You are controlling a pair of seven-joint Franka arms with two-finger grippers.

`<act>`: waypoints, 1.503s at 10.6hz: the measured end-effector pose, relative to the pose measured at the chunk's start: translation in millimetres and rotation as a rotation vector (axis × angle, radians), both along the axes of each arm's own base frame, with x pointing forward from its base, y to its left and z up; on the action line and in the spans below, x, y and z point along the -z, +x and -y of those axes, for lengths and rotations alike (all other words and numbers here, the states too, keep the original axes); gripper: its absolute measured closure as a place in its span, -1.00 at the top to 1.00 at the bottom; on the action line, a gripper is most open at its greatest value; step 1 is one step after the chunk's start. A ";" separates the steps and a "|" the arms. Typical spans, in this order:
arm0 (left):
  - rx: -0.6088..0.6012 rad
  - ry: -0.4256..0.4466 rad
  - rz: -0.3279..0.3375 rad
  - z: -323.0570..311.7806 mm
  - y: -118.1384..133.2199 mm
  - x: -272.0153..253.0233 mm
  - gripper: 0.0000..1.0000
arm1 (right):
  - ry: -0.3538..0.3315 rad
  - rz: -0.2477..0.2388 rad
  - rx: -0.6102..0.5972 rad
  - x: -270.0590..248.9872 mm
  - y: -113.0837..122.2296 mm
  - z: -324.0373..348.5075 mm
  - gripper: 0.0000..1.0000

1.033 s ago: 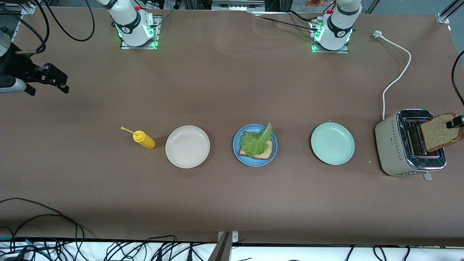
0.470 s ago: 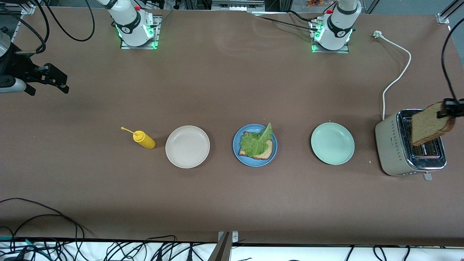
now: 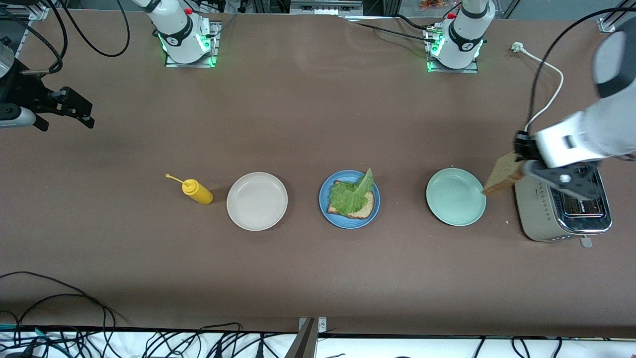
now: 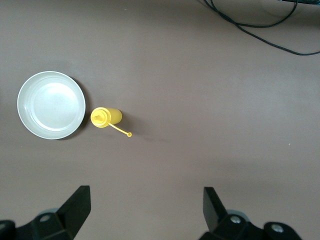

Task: Make sandwich in blue plate with both arms
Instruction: 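Carry the bread slice with the left gripper over the blue plate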

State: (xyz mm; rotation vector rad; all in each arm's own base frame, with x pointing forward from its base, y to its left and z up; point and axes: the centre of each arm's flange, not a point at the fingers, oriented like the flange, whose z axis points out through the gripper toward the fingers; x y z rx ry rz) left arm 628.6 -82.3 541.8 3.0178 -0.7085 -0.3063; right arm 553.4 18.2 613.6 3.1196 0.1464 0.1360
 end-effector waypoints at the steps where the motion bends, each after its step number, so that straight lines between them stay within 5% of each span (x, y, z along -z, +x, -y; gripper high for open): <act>1: 0.027 -0.061 -0.048 29.3 -0.1 20.3 -0.78 | 0.000 0.000 0.000 0.1 0.1 0.0 1.00; 3: 0.020 -0.306 -0.206 75.4 5.1 79.1 -0.78 | 0.000 0.000 0.000 -0.2 0.0 0.1 1.00; 7: -0.030 -0.565 -0.410 167.6 7.8 188.8 -0.78 | 0.000 0.000 0.012 -1.3 -0.2 6.4 1.00; 11: -0.223 -0.774 -0.404 186.8 31.6 254.9 -0.78 | 0.000 -0.011 0.014 -0.8 -1.2 7.6 1.00; 16: -0.302 -0.794 -0.400 196.3 34.0 332.5 -0.78 | 0.000 -0.017 0.014 -0.7 -1.9 7.6 1.00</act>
